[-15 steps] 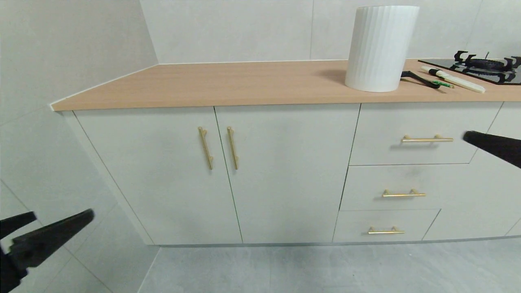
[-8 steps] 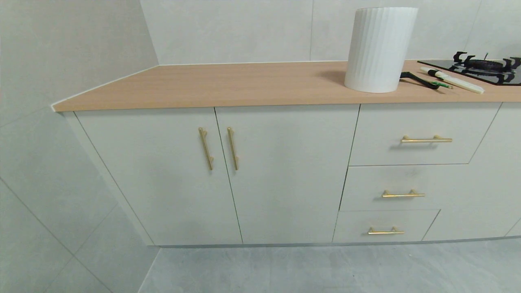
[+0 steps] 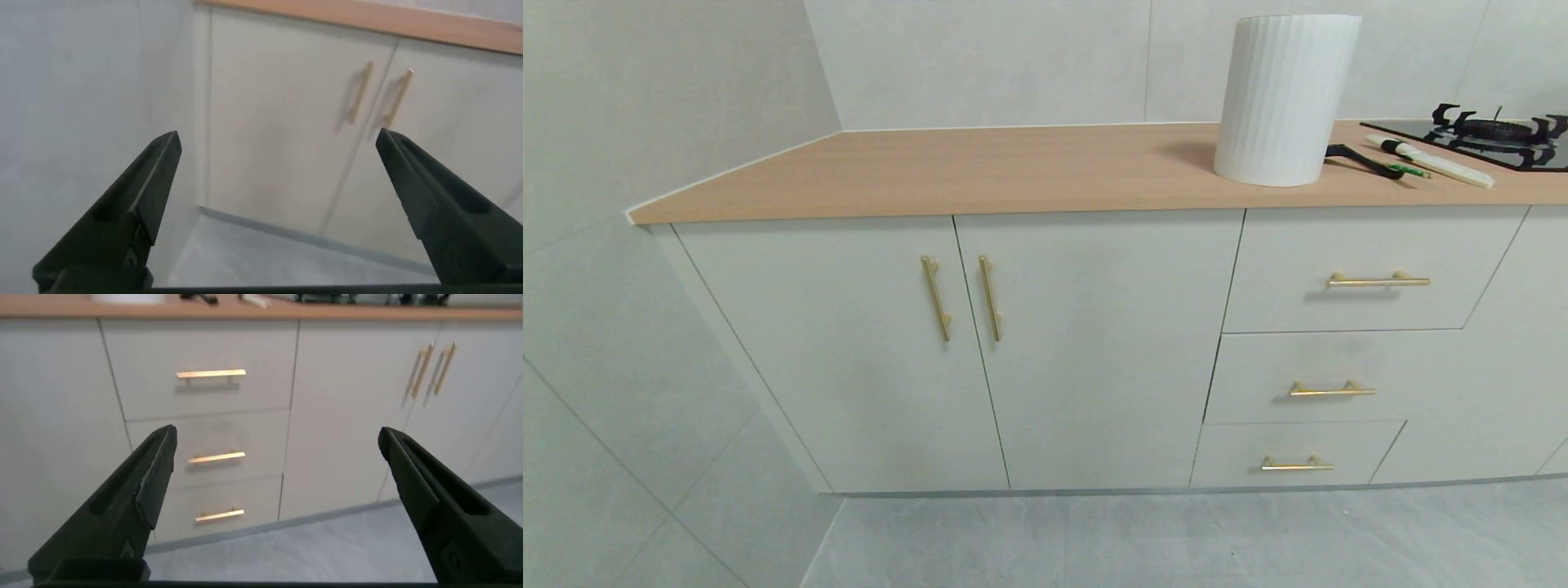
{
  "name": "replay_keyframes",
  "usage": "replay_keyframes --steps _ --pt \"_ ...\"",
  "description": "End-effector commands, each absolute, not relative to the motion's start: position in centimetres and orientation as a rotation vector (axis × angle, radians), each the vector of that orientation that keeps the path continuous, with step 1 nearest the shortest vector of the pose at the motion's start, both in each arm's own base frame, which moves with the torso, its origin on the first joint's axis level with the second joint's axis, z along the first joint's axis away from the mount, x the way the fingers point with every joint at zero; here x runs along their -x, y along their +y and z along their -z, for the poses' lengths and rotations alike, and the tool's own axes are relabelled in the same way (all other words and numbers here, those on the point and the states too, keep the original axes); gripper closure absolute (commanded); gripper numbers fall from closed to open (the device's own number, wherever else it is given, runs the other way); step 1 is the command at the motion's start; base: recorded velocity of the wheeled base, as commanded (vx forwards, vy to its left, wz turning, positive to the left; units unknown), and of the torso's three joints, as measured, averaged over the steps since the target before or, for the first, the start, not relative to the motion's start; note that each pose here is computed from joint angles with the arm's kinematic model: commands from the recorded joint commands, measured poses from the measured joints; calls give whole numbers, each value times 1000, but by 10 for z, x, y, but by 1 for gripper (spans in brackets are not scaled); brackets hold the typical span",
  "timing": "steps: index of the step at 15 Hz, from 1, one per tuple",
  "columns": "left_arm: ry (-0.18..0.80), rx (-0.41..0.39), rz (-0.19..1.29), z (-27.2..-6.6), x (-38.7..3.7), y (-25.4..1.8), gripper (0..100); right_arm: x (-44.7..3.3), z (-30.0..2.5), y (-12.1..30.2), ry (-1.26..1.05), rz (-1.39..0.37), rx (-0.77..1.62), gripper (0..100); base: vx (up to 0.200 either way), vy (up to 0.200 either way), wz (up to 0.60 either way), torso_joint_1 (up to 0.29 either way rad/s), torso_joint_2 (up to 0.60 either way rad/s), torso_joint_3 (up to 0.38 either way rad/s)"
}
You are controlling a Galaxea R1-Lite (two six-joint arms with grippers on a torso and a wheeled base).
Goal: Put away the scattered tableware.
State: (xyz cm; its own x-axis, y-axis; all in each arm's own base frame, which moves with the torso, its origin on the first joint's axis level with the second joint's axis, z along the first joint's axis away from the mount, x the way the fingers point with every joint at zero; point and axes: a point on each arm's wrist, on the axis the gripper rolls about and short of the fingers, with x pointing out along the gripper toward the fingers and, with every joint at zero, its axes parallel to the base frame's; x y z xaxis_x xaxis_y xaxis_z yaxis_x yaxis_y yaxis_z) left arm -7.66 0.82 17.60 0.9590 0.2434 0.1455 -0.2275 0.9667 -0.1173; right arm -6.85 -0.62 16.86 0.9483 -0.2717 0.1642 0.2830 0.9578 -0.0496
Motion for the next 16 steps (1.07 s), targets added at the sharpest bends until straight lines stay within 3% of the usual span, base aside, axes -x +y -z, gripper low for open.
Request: replay_keyframes --steps 1,3,5,9,16 --pt "-146 81 -264 -158 75 6 0 61 -144 -6 -110 284 76 0 0 0 0 0 0 0" --pt "-48 61 -241 -131 57 5 0 37 -110 -5 -92 235 54 0 0 0 0 0 0 0" --pt "-52 67 -202 -118 45 5 0 25 -93 -3 -171 136 44 0 0 0 0 0 0 0" --pt "-55 61 -113 -81 23 3 0 23 -79 -1 -27 54 13 0 0 0 0 0 0 0" --pt "-34 58 -74 -79 23 2 0 23 -76 0 -3 11 14 0 0 0 0 0 0 0"
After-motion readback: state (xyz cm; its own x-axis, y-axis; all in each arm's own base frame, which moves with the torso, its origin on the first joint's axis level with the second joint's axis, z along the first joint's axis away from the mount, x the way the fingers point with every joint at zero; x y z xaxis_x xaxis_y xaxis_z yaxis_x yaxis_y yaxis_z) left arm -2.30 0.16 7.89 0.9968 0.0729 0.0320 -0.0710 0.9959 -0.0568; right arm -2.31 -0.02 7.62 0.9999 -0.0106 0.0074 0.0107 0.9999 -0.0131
